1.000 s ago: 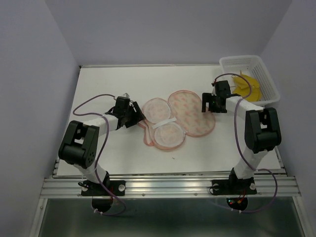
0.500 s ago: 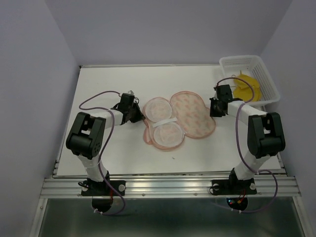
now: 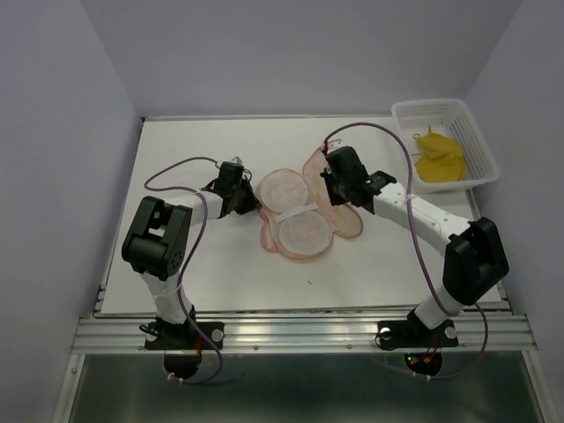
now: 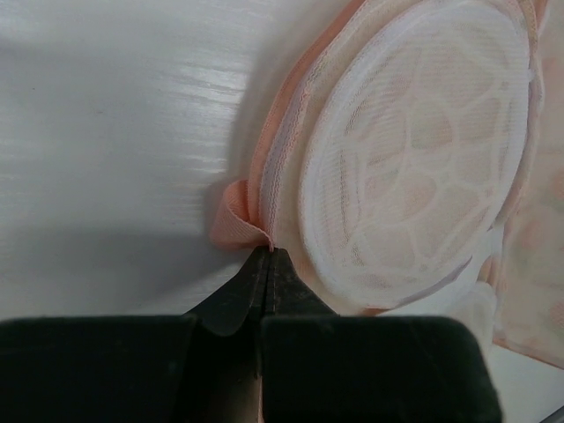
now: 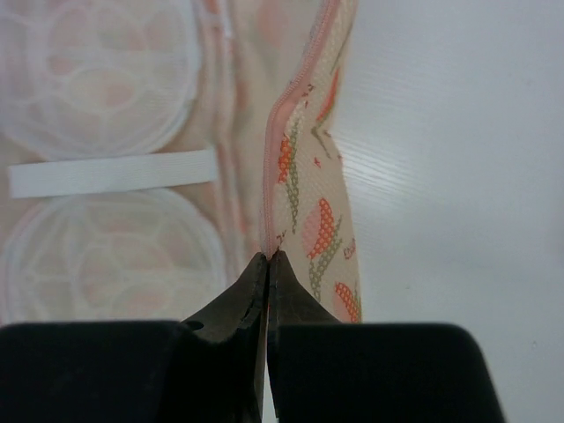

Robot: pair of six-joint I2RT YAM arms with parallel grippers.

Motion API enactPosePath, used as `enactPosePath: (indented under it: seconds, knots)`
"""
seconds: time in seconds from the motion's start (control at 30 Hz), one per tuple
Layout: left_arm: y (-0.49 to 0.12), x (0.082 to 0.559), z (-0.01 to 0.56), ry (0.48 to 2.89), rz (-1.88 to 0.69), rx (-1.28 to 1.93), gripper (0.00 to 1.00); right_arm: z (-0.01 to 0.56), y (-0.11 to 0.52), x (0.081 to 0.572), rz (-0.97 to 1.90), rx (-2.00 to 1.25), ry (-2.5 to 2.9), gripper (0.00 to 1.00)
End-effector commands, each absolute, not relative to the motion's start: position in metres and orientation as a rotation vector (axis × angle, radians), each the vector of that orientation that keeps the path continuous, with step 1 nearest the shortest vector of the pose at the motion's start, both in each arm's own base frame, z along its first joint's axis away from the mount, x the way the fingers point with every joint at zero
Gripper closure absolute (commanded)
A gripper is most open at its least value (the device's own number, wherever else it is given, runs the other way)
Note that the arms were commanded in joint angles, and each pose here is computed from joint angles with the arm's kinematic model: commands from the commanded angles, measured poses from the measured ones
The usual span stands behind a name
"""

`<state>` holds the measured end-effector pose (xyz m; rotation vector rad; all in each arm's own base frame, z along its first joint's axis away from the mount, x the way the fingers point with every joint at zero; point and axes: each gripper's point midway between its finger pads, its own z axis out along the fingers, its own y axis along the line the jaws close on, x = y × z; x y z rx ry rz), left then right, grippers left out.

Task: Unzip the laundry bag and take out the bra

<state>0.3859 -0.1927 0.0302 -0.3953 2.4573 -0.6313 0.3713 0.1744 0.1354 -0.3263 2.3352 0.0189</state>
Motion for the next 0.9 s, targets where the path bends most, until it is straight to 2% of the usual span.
enactPosePath:
  seconds: [0.0, 0.13, 0.27, 0.63, 0.67, 0.73, 0.8, 0.87]
  knots:
    - [-0.2, 0.395, 0.041, 2.425, -0.64, -0.365, 0.96, 0.16, 0.223, 0.364, 0.057, -0.447, 2.274, 0.99]
    - [-0.203, 0.394, 0.039, 2.426, -0.65, -0.369, 0.96, 0.168, 0.292, 0.344, 0.266, -0.599, 2.245, 0.99]
    - [-0.205, 0.392, 0.036, 2.426, -0.657, -0.376, 0.96, 0.159, 0.331, 0.325, 0.409, -0.716, 2.258, 0.98]
    - [-0.202, 0.391, 0.033, 2.422, -0.648, -0.402, 0.95, 0.116, 0.364, 0.297, 0.605, -0.868, 2.336, 0.91]
    - [-0.201, 0.39, 0.033, 2.424, -0.644, -0.405, 0.95, 0.117, 0.372, 0.292, 0.666, -0.885, 2.33, 0.86]
    - [-0.2, 0.39, 0.035, 2.422, -0.632, -0.411, 0.92, 0.112, 0.377, 0.291, 0.703, -0.88, 2.34, 0.71]
    - [-0.198, 0.391, 0.041, 2.411, -0.63, -0.415, 0.91, 0.113, 0.382, 0.291, 0.729, -0.882, 2.325, 0.67]
    - [-0.194, 0.387, 0.043, 2.41, -0.607, -0.427, 0.87, 0.117, 0.383, 0.294, 0.725, -0.875, 2.307, 0.54]
